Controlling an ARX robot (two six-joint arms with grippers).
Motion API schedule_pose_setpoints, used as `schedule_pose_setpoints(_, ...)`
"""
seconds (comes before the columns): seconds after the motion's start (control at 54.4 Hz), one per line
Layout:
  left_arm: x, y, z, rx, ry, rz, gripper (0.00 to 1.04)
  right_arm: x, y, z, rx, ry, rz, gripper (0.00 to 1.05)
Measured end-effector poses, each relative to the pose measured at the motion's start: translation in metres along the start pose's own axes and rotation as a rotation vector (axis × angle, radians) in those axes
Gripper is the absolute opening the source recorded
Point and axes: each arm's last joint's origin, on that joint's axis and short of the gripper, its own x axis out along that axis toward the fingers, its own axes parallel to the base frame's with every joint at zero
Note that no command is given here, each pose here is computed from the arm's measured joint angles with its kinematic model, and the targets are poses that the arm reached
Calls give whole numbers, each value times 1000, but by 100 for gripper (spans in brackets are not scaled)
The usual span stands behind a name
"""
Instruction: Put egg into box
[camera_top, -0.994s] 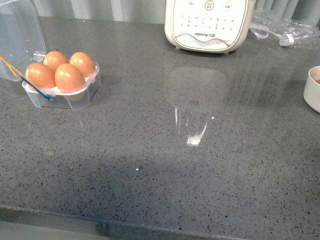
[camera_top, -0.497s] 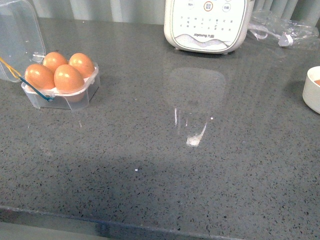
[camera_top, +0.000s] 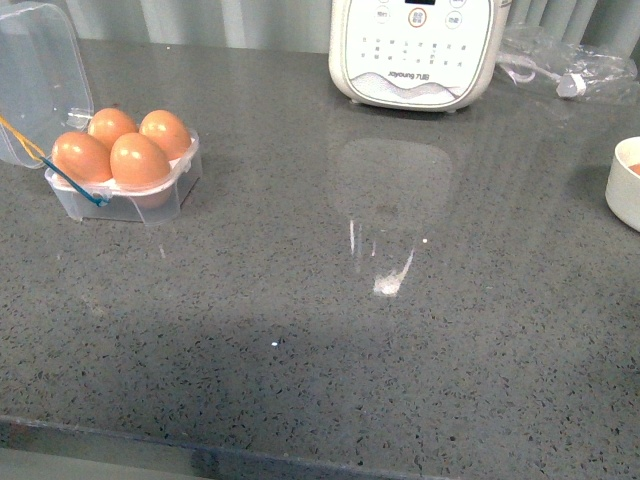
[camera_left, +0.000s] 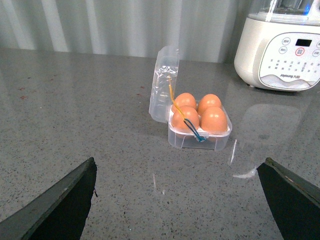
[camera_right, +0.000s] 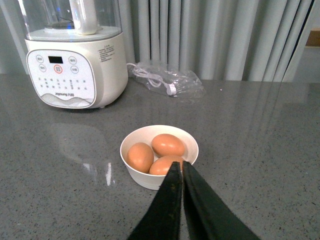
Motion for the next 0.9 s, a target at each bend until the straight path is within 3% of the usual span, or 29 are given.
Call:
schedule_pose_setpoints(0.497,0,0,0,0,0,0,98,-15,29,-21,-2,-9,11,3)
schedule_pose_setpoints(0.902,0,0,0,0,0,0,98,-21,30,-32,-2,-19,12,3)
